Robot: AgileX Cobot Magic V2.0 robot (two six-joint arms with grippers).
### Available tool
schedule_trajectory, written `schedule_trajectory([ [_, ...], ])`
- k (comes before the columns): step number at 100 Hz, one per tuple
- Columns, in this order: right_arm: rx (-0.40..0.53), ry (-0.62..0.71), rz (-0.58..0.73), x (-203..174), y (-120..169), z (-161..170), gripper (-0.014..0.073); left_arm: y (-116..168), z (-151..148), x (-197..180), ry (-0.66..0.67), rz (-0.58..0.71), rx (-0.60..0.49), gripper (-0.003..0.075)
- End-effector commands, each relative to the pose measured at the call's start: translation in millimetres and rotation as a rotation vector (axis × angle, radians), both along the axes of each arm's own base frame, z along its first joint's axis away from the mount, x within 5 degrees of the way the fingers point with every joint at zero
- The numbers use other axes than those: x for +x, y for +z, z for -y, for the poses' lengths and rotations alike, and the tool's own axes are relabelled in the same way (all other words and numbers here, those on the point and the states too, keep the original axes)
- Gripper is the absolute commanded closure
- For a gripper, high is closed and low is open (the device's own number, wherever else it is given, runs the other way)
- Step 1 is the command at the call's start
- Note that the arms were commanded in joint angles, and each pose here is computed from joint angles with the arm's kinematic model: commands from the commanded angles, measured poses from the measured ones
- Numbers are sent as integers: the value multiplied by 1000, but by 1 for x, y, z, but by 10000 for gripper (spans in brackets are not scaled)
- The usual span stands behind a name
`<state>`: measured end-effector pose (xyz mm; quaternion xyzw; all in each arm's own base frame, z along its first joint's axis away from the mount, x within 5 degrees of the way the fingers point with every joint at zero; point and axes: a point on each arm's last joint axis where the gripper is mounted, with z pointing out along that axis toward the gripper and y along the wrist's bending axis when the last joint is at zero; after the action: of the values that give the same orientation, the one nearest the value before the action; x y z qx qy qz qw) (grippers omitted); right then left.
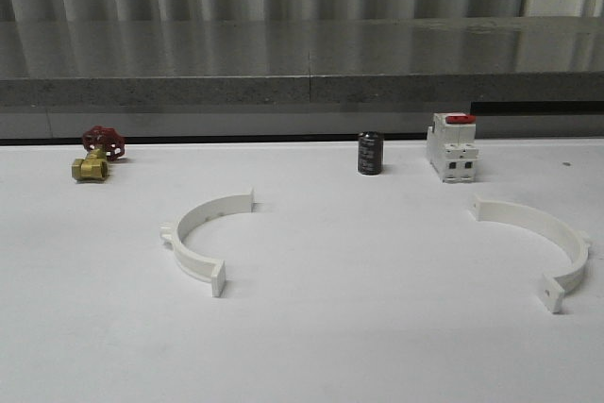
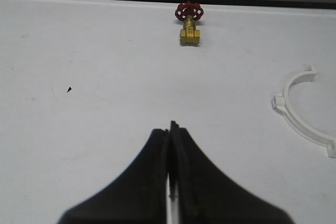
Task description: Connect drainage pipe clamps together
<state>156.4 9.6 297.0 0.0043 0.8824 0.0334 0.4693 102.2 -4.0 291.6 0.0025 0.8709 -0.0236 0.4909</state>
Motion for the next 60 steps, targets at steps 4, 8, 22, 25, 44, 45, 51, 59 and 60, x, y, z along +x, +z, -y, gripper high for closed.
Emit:
schedule_trajectory([
  [4, -3, -8, 31, 25, 4, 0, 657, 14, 0, 3, 5, 92, -9, 741],
  [8, -4, -8, -8, 30, -2, 0, 638, 14, 0, 3, 5, 92, -9, 741],
  [22, 18, -13, -116, 41, -19, -2, 424, 14, 0, 3, 5, 92, -9, 741],
  [25, 29, -15, -125, 42, -21, -2, 346, 14, 0, 3, 5, 92, -9, 741],
  [44, 61, -23, -131, 45, -23, -4, 85, 14, 0, 3, 5, 92, -9, 741],
  [45, 61, -23, -131, 45, -23, -4, 85, 14, 0, 3, 5, 92, -9, 741],
  [51, 60, -24, -125, 47, -23, -4, 86, 14, 0, 3, 5, 92, -9, 741],
  [59, 54, -19, -137, 56, -21, -4, 85, 14, 0, 3, 5, 92, -9, 741],
  [60, 54, -19, -141, 57, -21, -4, 85, 14, 0, 3, 5, 92, -9, 741],
])
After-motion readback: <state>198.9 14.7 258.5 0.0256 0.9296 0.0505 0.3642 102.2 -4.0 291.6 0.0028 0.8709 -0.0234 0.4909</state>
